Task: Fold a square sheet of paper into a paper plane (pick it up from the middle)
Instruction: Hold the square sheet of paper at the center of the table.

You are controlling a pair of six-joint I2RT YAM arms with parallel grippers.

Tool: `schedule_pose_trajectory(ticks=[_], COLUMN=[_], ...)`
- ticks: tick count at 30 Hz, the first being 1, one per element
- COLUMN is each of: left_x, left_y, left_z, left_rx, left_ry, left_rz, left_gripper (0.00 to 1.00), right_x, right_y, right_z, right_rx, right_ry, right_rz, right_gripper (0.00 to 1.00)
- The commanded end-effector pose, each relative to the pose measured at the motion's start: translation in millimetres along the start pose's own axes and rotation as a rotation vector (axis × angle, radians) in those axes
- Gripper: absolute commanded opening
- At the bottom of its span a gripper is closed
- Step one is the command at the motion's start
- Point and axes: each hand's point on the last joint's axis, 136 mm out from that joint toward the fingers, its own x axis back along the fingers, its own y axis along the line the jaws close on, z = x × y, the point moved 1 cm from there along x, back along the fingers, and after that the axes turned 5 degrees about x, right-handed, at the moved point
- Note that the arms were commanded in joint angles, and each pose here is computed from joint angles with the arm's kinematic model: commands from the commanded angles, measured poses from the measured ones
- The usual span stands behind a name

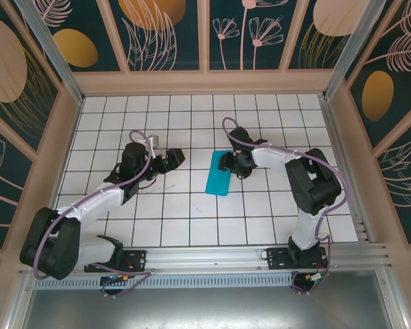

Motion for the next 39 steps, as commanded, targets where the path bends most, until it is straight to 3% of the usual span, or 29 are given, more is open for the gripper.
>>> schedule_pose_trajectory(ticks=[1,39], left_x=[-1,-4], left_y=[-5,-6], left_z=[2,3], left_rx=[-0.009,-0.003], left_ry=[0.004,0.02], left_rz=[0.029,0.039], left_gripper=[0.99,0.99], right_x=[-14,-19], right_y=[-18,-28], right_z=[8,14], right_rx=[0.015,0.064], right_ry=[0.039,0.075], right_rz=[0.091,0.143], right_gripper=[0.67,0.64])
